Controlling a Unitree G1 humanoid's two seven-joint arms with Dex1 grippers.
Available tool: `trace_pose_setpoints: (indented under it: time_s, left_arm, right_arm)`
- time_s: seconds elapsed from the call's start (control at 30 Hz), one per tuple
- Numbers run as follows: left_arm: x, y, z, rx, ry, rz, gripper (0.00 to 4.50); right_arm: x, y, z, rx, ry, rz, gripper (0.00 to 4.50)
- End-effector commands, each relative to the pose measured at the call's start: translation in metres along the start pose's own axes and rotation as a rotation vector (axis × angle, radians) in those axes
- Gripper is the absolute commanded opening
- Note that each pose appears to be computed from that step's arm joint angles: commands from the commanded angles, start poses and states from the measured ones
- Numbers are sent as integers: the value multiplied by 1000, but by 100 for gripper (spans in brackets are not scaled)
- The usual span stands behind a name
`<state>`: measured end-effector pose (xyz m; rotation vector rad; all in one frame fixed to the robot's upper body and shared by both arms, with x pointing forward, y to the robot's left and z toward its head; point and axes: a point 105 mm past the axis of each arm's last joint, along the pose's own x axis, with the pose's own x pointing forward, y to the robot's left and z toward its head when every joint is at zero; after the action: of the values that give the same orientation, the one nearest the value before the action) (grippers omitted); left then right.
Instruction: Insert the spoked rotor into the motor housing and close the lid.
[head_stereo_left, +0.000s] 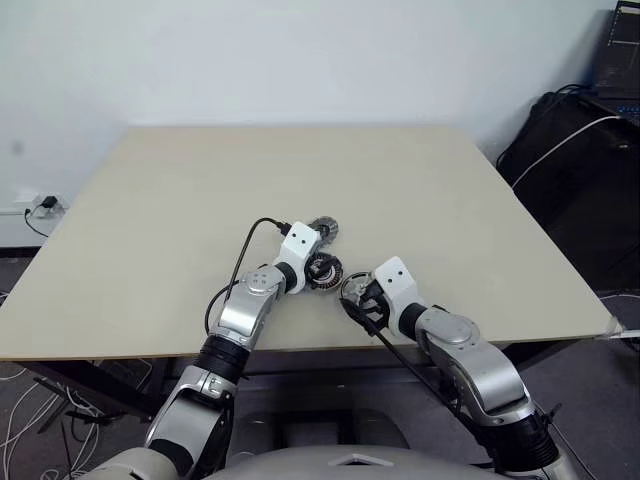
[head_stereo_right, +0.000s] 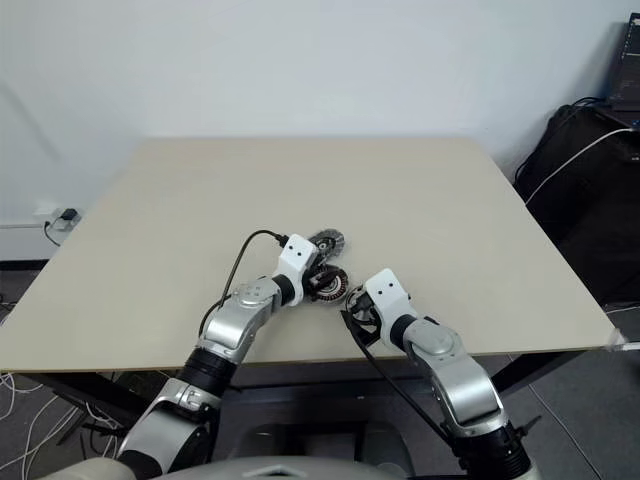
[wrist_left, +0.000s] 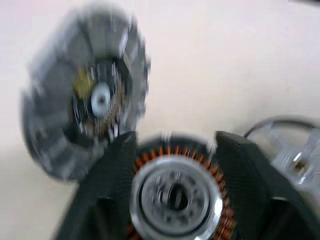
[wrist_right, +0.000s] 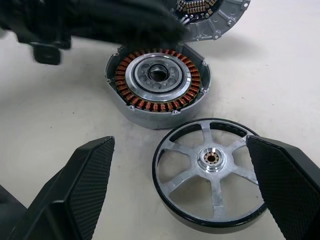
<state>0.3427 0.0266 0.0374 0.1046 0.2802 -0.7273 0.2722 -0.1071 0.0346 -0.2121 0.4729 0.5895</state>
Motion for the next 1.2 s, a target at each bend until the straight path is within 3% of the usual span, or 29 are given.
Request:
trace_pose_setpoints:
  time_s: [0.03, 0.13, 0.43, 0.5, 0.6, 0.83, 1.2]
  left_arm:
    - [-17, 2, 10, 7, -56, 20, 95]
    - [-34, 5, -1, -3, -42, 49, 0]
    - [-89, 8, -33, -66, -24, 167, 0]
    - [-99, 8, -39, -70, -23, 204, 0]
    - [-107, 4, -43, -5, -11, 234, 0]
    - [-118, -12, -48, -62, -38, 243, 0]
    - [-116, -19, -52, -74, -35, 236, 0]
  right_arm:
    - [2, -2, 20, -20, -62, -11, 431]
    - [10, 2, 28, -19, -74, -5, 352]
    - [45, 21, 51, -73, -70, 57, 52]
    - [56, 25, 53, -90, -49, 67, 5]
    - [67, 27, 56, -106, -26, 74, 5]
    - [90, 25, 63, -130, 19, 63, 5]
    - [98, 10, 56, -137, 56, 20, 5]
